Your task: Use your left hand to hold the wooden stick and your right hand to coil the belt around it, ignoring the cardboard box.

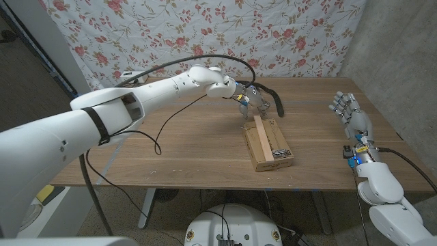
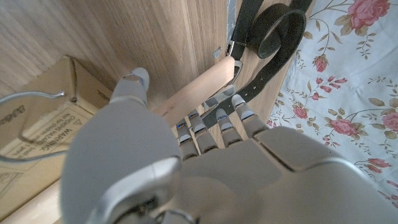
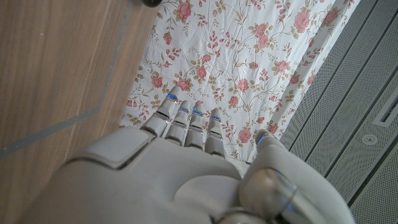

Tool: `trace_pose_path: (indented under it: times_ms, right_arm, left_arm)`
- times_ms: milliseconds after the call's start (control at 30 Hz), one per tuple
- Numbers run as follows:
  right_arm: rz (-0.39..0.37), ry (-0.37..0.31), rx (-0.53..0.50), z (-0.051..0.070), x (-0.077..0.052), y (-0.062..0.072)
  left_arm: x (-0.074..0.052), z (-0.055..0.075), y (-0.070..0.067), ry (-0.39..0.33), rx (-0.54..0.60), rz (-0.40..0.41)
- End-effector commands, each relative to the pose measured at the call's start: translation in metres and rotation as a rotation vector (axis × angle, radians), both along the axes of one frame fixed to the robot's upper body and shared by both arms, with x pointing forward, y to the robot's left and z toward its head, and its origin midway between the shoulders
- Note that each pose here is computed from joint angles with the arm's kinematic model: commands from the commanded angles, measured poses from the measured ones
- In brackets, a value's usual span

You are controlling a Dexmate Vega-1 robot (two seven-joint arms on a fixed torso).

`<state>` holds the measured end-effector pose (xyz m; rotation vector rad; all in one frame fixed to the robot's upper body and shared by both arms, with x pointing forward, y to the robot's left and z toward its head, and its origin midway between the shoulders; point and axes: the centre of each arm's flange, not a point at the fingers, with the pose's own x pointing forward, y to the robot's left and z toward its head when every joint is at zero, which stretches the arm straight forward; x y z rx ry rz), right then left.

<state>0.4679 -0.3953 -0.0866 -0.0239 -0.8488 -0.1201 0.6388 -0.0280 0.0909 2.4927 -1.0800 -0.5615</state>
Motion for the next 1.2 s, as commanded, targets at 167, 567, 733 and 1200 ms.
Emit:
trace_pose_path:
  times_ms: [167,567,733,1200]
  right_arm:
    - [-0.008,0.005,-0.007,0.002,0.000,-0.004]
    - [-0.006,0.015,-0.008,0.002,0.002,-0.006]
    - [-0.006,0.014,-0.013,0.003,0.000,-0.006]
    - [0.003,0.008,-0.029,0.006,-0.005,-0.002]
  left_arm:
    - [0.006,-0.014,0.002,-0.025,-0.040,-0.088]
    - [0.007,-0.024,0.011,-0.082,-0.102,-0.180]
    - [0.005,-0.022,0.013,-0.076,-0.139,-0.197]
    - [-0.007,-0.015,0.026,-0.048,-0.269,-0.172]
